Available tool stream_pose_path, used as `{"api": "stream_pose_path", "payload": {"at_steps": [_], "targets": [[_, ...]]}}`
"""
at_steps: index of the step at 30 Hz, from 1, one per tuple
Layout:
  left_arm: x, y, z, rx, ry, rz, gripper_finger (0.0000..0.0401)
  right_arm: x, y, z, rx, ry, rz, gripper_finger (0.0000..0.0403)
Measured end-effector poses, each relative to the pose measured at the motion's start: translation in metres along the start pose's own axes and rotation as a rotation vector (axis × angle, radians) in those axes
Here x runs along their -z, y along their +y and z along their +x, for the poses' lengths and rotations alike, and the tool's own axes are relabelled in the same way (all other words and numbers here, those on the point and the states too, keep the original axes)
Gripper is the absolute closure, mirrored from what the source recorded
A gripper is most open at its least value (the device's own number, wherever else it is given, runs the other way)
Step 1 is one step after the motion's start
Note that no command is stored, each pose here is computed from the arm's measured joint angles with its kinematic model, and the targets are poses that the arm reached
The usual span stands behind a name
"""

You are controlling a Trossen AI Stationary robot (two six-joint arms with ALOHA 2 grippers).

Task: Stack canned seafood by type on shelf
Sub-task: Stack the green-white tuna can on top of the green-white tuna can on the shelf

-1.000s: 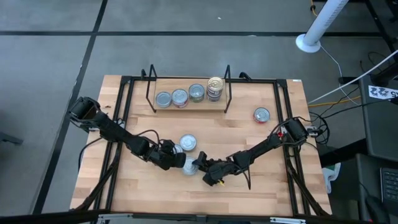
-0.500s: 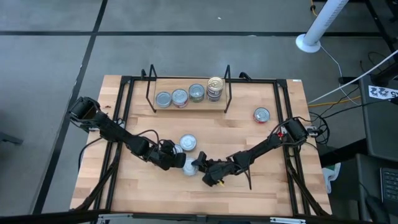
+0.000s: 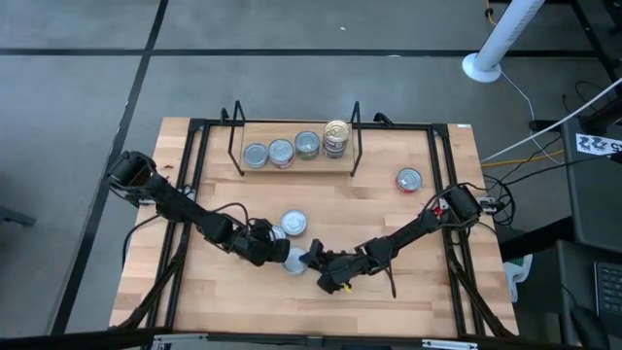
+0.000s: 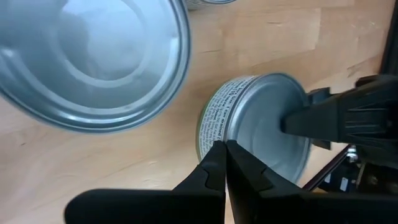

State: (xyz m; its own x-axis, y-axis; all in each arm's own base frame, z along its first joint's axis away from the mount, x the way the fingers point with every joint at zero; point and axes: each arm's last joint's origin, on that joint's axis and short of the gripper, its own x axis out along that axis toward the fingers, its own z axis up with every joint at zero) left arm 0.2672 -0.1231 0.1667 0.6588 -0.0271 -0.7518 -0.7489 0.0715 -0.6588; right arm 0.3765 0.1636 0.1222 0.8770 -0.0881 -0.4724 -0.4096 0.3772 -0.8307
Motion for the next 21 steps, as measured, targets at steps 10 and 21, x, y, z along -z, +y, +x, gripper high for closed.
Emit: {"api": "stream_pose_path", "payload": {"at_steps": [10, 21], "targets": [[0.0004, 0.0010, 0.0003, -0.013, 0.019, 0.079, 0.0365, 0.0023, -0.0003, 0.0003, 0.016, 0.043, -0.050, 0.0257], [0.0029, -0.0017, 0.0001, 0.008, 0.092, 0.244, 0.0253, 0.0039, -0.0011, 0.0010, 0.020, 0.068, -0.055, 0.0267]]}}
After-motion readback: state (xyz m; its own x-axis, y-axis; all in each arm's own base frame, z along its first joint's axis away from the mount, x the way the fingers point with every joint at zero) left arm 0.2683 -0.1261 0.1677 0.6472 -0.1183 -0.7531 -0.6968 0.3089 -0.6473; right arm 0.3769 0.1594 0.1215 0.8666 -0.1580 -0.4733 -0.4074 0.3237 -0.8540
